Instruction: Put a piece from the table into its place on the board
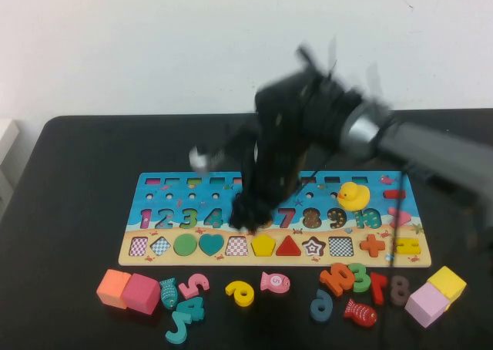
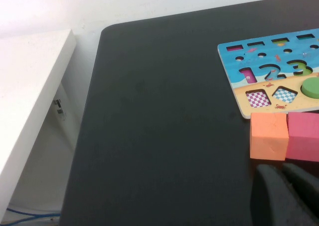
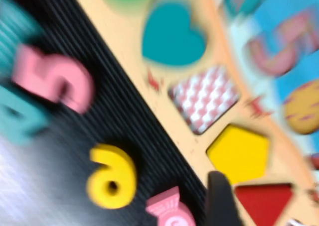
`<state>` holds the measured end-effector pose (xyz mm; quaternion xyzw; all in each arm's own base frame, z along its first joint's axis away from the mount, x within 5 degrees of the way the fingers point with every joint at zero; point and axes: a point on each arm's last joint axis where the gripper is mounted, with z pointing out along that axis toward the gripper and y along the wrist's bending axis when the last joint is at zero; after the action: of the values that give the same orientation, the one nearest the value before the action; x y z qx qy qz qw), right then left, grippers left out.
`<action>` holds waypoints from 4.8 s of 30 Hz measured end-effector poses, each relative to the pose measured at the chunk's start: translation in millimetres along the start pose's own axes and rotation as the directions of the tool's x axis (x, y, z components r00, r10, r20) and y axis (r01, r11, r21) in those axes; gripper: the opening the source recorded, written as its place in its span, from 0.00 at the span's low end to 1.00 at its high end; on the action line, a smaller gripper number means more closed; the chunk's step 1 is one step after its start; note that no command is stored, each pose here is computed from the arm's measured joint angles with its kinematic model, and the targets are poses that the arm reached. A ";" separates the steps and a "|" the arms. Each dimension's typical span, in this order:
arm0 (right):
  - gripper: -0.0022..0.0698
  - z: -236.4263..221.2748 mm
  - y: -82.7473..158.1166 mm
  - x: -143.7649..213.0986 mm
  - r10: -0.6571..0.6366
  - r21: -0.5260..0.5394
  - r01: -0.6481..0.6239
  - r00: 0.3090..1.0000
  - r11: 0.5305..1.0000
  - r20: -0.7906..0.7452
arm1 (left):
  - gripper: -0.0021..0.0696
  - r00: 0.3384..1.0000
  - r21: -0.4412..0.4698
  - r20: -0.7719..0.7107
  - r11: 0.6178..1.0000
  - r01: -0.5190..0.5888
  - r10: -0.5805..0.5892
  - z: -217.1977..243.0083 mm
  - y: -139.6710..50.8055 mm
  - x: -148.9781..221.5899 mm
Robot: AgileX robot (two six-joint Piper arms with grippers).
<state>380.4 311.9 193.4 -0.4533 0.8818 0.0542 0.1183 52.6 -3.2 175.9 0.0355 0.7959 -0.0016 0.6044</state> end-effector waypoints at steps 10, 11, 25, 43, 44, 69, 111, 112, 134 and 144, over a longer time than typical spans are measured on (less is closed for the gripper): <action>0.08 -155.3 14.9 7.7 0.033 0.025 -0.042 0.960 0.999 0.277 | 0.03 1.000 0.000 0.000 1.000 0.000 0.000 0.0 0.0 0.0; 0.06 -165.9 17.2 11.8 0.034 0.022 -0.043 0.956 0.999 0.292 | 0.03 1.000 0.000 0.000 1.000 0.000 0.000 0.0 0.0 0.0; 0.06 -247.2 54.9 125.8 0.055 0.039 -0.099 0.787 0.994 0.614 | 0.03 1.000 0.000 0.000 1.000 0.002 -0.002 0.0 0.0 0.0; 0.06 -261.9 94.7 282.5 -0.038 0.133 -0.116 0.595 0.984 0.803 | 0.03 1.000 0.000 0.000 1.000 0.002 -0.002 0.0 0.0 0.0; 0.06 -262.2 95.5 289.1 -0.059 0.156 -0.113 0.595 0.981 0.801 | 0.03 1.000 0.000 0.000 1.000 0.002 -0.002 0.0 0.0 0.0; 0.06 -123.9 99.7 363.2 -0.113 0.205 -0.222 0.369 0.953 0.923 | 0.03 1.000 0.000 0.000 1.000 0.000 0.000 0.0 0.0 0.0; 0.06 -96.2 81.7 437.0 0.265 0.161 -0.830 0.345 0.535 0.900 | 0.03 1.000 0.000 0.000 1.000 0.003 -0.003 0.0 0.0 0.0; 0.06 -94.6 82.1 437.8 0.284 0.156 -0.832 0.349 0.533 0.893 | 0.03 1.000 0.000 0.000 1.000 0.003 -0.003 0.0 0.0 0.0; 0.06 -93.1 82.7 439.3 0.318 0.144 -0.841 0.349 0.522 0.882 | 0.03 1.000 0.001 0.000 1.000 0.003 -0.003 0.0 -0.1 0.0; 0.06 -93.0 82.7 439.4 0.320 0.144 -0.841 0.349 0.522 0.881 | 0.03 1.000 0.001 0.000 1.000 0.003 -0.003 0.0 -0.1 0.0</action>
<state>51.9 -4.4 169.1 0.0496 0.8109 0.0083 0.5831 52.6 -3.3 175.9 0.0347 0.7959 -0.0027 0.6044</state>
